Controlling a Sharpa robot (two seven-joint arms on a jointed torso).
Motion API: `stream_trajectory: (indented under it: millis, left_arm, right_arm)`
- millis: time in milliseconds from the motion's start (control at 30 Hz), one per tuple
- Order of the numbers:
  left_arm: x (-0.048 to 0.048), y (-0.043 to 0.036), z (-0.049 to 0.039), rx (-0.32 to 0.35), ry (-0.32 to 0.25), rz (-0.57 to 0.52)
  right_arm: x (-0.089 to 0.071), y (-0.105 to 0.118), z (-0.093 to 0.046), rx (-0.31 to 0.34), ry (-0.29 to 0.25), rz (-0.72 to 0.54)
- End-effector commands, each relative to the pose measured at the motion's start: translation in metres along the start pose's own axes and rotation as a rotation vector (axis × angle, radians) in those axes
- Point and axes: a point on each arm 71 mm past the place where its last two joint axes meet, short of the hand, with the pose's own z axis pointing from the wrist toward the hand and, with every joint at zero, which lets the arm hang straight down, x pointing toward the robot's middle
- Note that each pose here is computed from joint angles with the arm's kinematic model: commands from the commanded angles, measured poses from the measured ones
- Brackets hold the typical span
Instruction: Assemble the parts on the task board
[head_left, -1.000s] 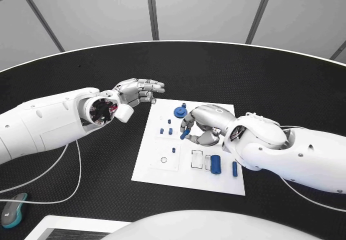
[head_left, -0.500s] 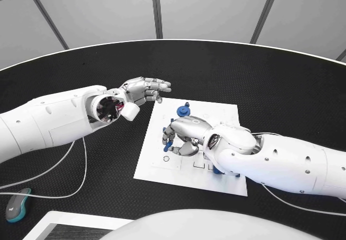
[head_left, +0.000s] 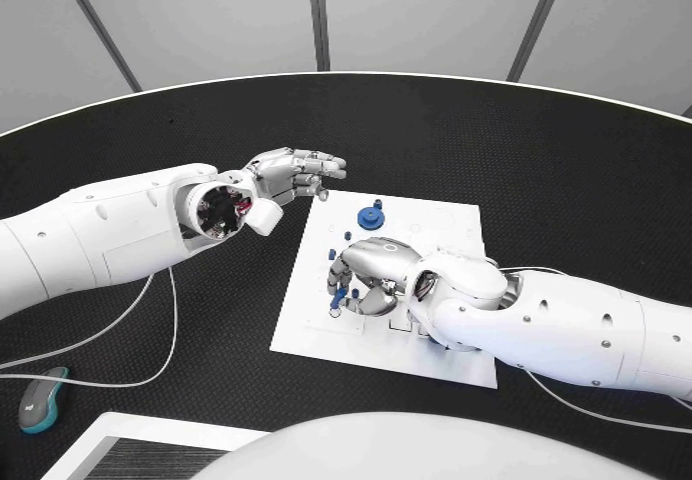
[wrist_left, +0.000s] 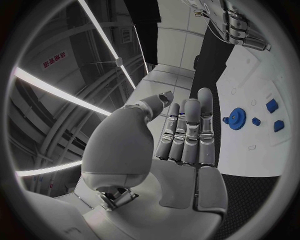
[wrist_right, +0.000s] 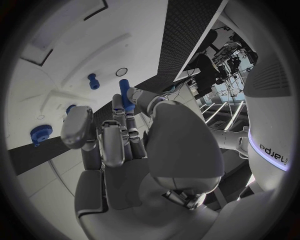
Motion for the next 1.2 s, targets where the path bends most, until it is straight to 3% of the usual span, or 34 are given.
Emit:
stream_trajectory:
  millis: [33, 1200]
  left_arm:
    - [0.0, 0.0, -0.0001, 0.0, 0.0, 0.0]
    - [0.0002, 0.0, -0.0013, -0.001, -0.002, 0.0]
  right_arm:
    - [0.0007, -0.0002, 0.0004, 0.001, 0.004, 0.0]
    - [0.0093, -0.0021, 0.0072, 0.023, 0.066, -0.008]
